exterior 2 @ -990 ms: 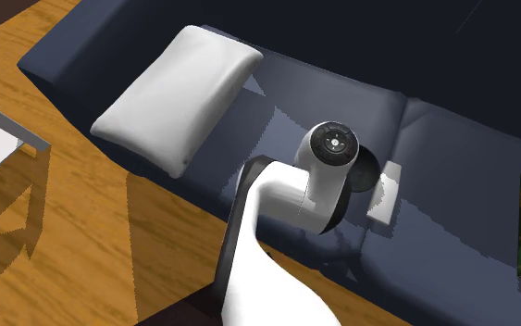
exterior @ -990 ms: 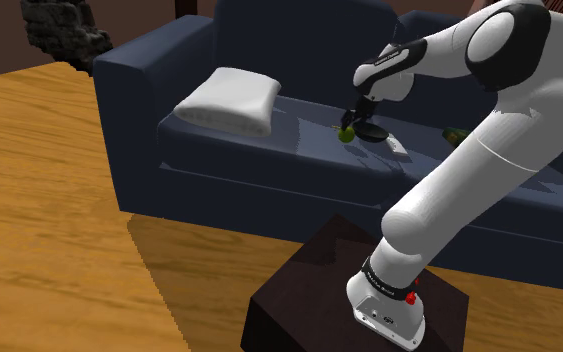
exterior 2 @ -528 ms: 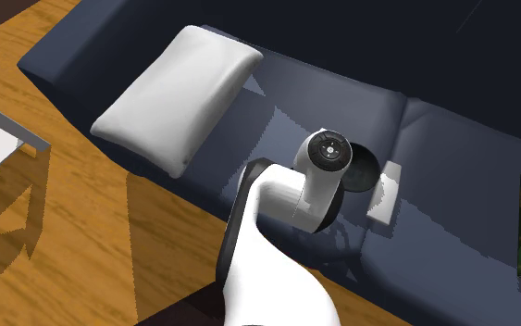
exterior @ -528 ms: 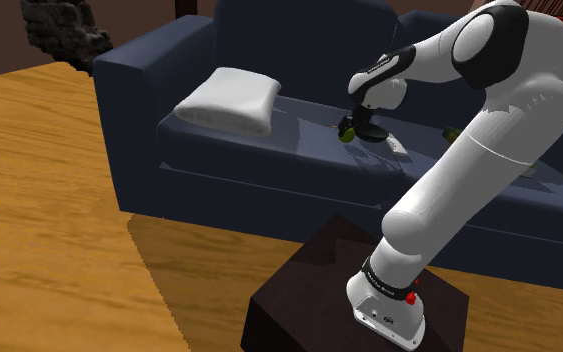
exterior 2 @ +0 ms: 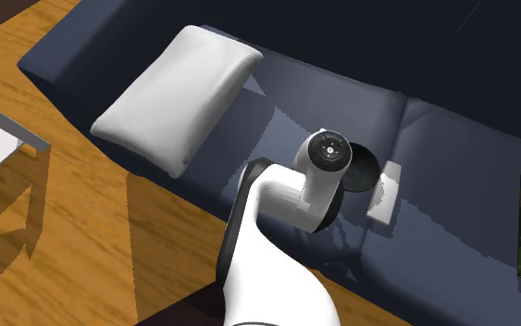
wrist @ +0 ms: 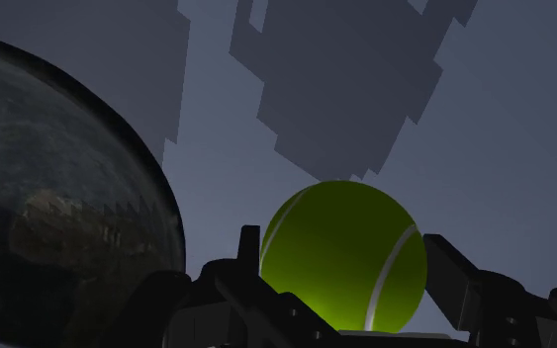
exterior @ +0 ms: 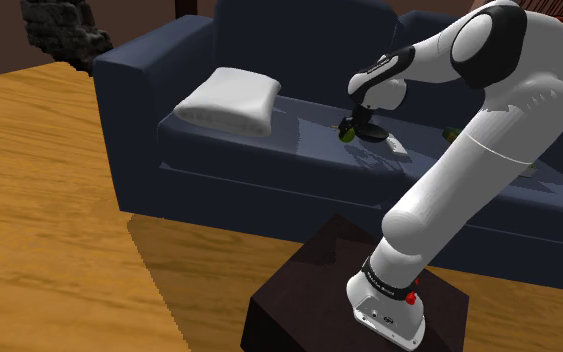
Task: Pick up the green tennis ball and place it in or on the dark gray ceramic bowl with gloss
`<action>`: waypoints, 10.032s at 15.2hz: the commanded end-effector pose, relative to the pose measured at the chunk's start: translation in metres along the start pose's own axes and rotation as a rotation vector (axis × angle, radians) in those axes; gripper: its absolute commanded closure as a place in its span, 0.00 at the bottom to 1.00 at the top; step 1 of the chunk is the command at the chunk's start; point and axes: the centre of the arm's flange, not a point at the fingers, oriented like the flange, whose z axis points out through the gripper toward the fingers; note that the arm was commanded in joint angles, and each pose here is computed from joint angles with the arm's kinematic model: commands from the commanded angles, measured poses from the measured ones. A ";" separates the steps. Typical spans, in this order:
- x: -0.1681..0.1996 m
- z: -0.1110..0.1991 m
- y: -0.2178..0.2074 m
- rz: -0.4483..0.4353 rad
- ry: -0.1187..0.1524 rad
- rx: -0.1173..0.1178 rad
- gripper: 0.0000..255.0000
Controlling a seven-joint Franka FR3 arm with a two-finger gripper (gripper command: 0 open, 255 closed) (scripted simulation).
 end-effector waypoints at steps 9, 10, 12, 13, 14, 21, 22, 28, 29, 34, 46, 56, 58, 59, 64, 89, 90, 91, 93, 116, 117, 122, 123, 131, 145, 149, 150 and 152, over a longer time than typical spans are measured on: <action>0.001 -0.005 0.001 0.000 0.000 0.000 1.00; 0.003 -0.010 0.001 0.000 0.000 0.000 1.00; 0.006 -0.020 0.002 0.000 0.000 0.000 1.00; 0.007 -0.025 0.003 0.000 0.000 0.000 1.00; 0.009 -0.030 0.004 0.000 0.000 0.000 1.00; 0.019 -0.065 0.008 0.000 0.000 0.000 1.00; 0.021 -0.070 0.008 0.000 0.000 0.000 1.00; 0.030 -0.101 0.012 0.000 0.000 0.000 1.00; 0.031 -0.106 0.012 0.000 0.000 0.000 1.00; 0.031 -0.112 0.053 0.000 0.000 0.000 1.00; 0.033 -0.090 0.137 -0.080 -0.012 0.070 0.00; 0.056 -0.020 0.082 -0.431 -0.057 0.365 0.00; 0.054 -0.011 0.078 -0.431 -0.057 0.365 0.00; 0.053 -0.006 0.077 -0.431 -0.057 0.365 0.00; 0.051 0.012 0.070 -0.431 -0.057 0.365 0.00; -0.013 -0.024 0.004 -1.110 -0.164 -0.187 0.00; -0.013 -0.019 0.005 -1.110 -0.164 -0.187 0.00; -0.013 -0.014 0.006 -1.110 -0.164 -0.187 0.00; -0.013 -0.004 0.009 -1.110 -0.164 -0.187 0.00; -0.008 -0.016 0.013 -1.110 -0.164 -0.187 1.00; -0.006 -0.021 0.014 -1.110 -0.164 -0.187 1.00; 0.001 -0.046 0.017 -1.110 -0.164 -0.187 1.00; 0.003 -0.051 0.017 -1.110 -0.164 -0.187 1.00; 0.014 -0.091 0.022 -1.110 -0.164 -0.187 1.00; 0.027 -0.097 0.144 -1.110 -0.164 -0.187 1.00; 0.021 -0.077 0.142 -1.110 -0.164 -0.187 1.00; 0.020 -0.072 0.141 -1.110 -0.164 -0.187 1.00; 0.017 -0.062 0.140 -1.110 -0.164 -0.187 1.00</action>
